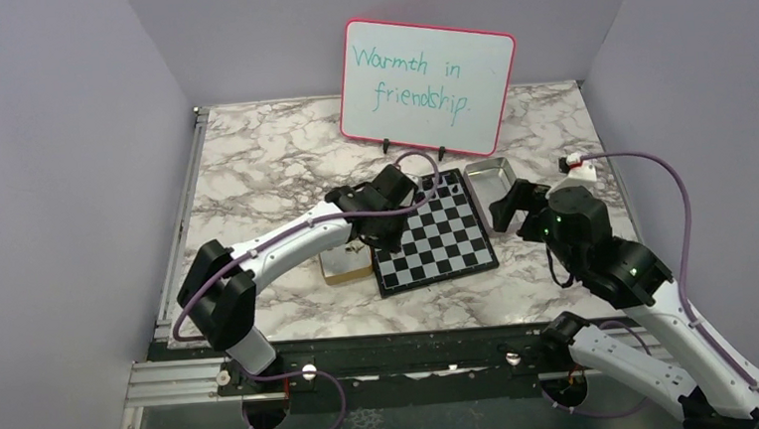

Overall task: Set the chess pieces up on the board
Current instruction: Place the chess piece on the chessboard.

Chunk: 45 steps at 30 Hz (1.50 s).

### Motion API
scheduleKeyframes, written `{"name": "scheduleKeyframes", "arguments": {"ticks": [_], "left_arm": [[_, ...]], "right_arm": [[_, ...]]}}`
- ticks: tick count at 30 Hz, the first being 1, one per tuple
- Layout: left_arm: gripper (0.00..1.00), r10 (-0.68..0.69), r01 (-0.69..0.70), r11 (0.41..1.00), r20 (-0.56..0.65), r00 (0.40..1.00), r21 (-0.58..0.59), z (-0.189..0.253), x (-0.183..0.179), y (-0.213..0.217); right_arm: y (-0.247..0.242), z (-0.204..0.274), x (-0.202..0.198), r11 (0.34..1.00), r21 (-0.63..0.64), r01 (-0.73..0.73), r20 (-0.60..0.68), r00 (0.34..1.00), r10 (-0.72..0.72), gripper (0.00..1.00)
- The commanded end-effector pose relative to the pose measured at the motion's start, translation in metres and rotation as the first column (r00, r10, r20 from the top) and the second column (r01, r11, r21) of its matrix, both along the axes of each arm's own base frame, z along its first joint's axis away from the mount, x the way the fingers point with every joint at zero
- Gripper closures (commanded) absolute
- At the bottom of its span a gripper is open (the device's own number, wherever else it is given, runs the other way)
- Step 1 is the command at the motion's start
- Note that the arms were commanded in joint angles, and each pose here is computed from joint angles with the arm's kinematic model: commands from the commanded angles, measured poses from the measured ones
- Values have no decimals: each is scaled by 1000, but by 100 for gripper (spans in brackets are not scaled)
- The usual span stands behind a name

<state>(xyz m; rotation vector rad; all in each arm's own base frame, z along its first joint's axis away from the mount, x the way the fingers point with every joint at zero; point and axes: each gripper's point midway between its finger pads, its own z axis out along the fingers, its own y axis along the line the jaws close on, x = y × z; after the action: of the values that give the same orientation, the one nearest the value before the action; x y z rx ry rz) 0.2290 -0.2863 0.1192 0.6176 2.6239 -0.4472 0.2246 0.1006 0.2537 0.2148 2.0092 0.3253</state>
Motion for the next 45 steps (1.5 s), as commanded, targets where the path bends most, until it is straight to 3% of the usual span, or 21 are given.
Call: {"name": "scheduleKeyframes", "arguments": {"ticks": [1,13,45], "left_arm": [[95,-25,26,999,26,999,-26,-1,1,-35],[94,-90,90,995,7,996,52,-36,-23,-72],[93,-87,88,985,-12,996,148,-62,-26,-62]], "right_arm": [[-24,21,-6,993,34,109,55,992,-111,0],[-34,25,-17,991,57,118,81,989,-123,0],[-45,37,-28,991,65,116,120,985,-123,0]]}}
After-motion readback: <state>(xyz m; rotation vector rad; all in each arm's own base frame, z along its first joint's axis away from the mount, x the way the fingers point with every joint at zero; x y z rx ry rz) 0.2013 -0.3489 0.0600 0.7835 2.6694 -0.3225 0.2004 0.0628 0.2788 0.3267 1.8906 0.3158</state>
